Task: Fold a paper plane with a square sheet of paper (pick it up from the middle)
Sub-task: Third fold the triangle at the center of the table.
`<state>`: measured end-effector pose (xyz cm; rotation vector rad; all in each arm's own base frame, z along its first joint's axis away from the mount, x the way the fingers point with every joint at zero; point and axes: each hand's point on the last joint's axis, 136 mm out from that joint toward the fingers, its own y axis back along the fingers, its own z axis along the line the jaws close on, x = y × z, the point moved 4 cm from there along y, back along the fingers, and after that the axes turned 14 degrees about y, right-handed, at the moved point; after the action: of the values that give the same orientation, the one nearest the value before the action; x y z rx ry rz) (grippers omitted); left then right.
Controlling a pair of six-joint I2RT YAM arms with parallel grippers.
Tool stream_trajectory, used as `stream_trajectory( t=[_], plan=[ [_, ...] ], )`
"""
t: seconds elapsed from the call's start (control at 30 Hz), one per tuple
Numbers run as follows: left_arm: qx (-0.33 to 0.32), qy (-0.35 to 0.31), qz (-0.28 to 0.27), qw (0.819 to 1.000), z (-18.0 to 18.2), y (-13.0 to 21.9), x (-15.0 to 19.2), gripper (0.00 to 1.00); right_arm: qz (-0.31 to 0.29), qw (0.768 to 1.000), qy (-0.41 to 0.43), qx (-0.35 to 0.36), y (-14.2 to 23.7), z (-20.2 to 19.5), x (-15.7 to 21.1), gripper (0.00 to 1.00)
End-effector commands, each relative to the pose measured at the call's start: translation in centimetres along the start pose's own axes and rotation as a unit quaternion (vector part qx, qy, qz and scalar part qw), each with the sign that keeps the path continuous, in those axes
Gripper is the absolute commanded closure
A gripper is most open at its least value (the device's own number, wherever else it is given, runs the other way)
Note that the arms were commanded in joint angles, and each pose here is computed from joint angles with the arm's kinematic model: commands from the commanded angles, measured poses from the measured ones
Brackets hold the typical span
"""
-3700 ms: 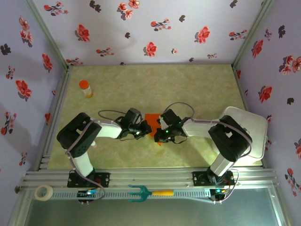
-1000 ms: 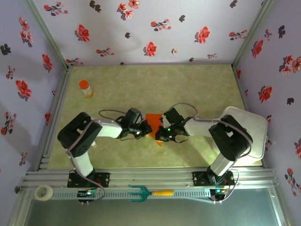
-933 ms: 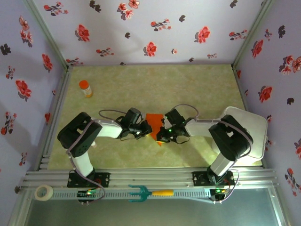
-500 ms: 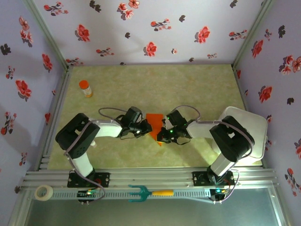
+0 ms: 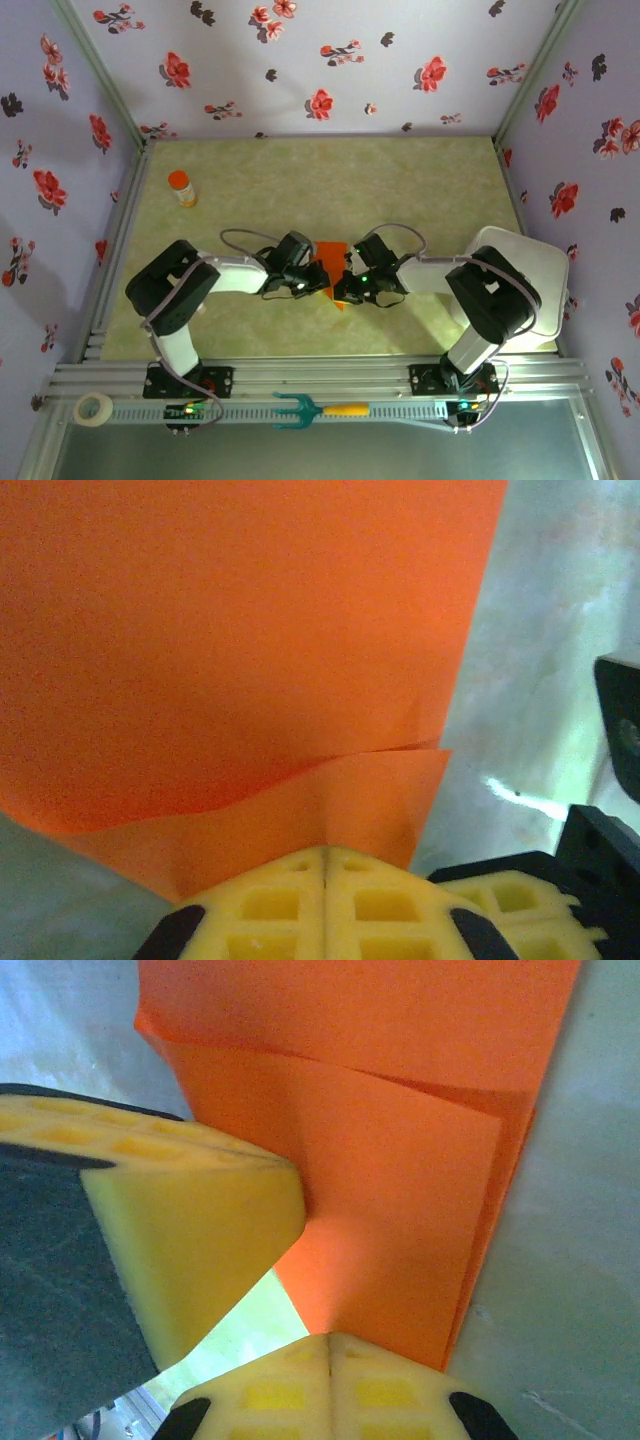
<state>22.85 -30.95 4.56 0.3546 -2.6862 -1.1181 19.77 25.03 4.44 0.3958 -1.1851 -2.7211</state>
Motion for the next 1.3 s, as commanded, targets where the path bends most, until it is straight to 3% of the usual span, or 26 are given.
stream_trajectory(
  t=[0.0, 0.8, 1.27],
  plan=[
    [-0.039, 0.025, -0.019, 0.999, 2.5, -0.3, -1.0, 1.0, 0.041, 0.996, -0.044, 0.063, -0.4, -3.1, 2.7, 1.0],
    [-0.095, 0.05, -0.064, 0.992, 4.7, 3.1, -6.4, 1.0, 0.043, 0.996, -0.044, 0.063, -0.6, -3.3, 3.0, 1.0],
    [-0.034, 0.008, -0.1, 0.994, 0.3, 6.0, -6.6, 1.0, 0.042, 0.997, -0.041, 0.056, -0.7, -3.1, 2.9, 1.0]
  ],
)
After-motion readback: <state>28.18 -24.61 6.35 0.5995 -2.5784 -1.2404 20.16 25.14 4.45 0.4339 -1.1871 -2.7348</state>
